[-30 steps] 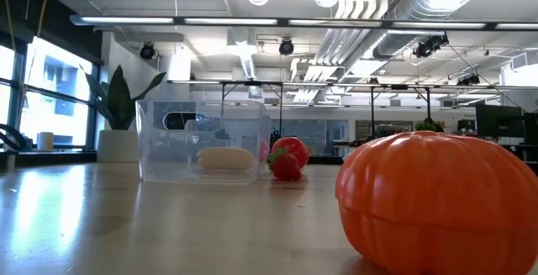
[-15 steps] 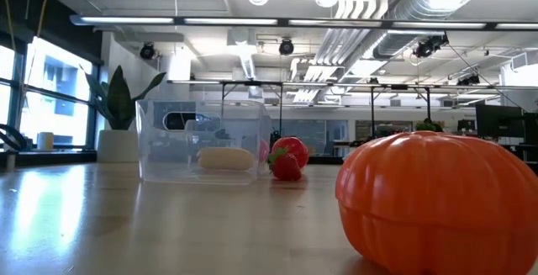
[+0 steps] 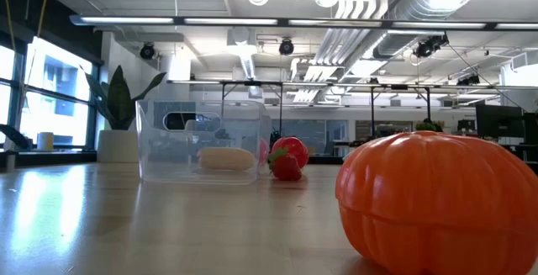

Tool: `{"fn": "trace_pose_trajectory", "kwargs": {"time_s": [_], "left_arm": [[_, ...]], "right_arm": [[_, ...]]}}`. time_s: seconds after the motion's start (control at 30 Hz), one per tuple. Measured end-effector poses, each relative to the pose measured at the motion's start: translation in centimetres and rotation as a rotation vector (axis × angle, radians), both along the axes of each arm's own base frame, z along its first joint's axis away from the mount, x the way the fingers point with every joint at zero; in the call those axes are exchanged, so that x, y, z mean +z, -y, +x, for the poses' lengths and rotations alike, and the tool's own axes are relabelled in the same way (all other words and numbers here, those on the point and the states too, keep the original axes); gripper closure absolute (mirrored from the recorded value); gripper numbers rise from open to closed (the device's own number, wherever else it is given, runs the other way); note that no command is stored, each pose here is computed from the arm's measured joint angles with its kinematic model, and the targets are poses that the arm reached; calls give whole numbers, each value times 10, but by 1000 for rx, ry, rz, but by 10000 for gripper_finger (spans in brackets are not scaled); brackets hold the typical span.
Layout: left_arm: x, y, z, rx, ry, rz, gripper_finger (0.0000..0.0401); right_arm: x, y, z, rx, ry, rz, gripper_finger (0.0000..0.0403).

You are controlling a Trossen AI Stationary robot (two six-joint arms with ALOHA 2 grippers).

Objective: Pick and placing Produce into tupperware
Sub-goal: Put the watermelon into the bin

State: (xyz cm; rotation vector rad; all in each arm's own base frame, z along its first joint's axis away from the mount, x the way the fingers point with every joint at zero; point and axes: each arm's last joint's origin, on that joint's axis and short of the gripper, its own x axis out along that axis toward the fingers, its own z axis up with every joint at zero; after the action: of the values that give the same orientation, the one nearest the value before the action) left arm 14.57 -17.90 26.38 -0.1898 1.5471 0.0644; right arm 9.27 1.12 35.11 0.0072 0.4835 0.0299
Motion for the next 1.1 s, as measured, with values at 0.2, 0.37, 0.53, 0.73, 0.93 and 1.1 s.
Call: {"fn": "trace_pose_trajectory", "kwargs": {"time_s": [0.2,0.37,0.53,0.73,0.93,1.1], "left_arm": [[-10,16,-3,8,15,31,59],[-21,23,0,20,-6,59,69],[-29,29,5,8,8,45,78],[-55,29,5,34,27,3,88],[-67,30,6,54,48,-41,102],[-73,30,6,56,52,-60,105]], "right_arm": [[0,0,0,0,0,0,402],[0,0,0,0,0,0,402],[0,0,0,0,-1,-1,402],[0,0,0,0,0,0,402],[0,0,0,0,0,0,402],[0,0,0,0,0,0,402]]}}
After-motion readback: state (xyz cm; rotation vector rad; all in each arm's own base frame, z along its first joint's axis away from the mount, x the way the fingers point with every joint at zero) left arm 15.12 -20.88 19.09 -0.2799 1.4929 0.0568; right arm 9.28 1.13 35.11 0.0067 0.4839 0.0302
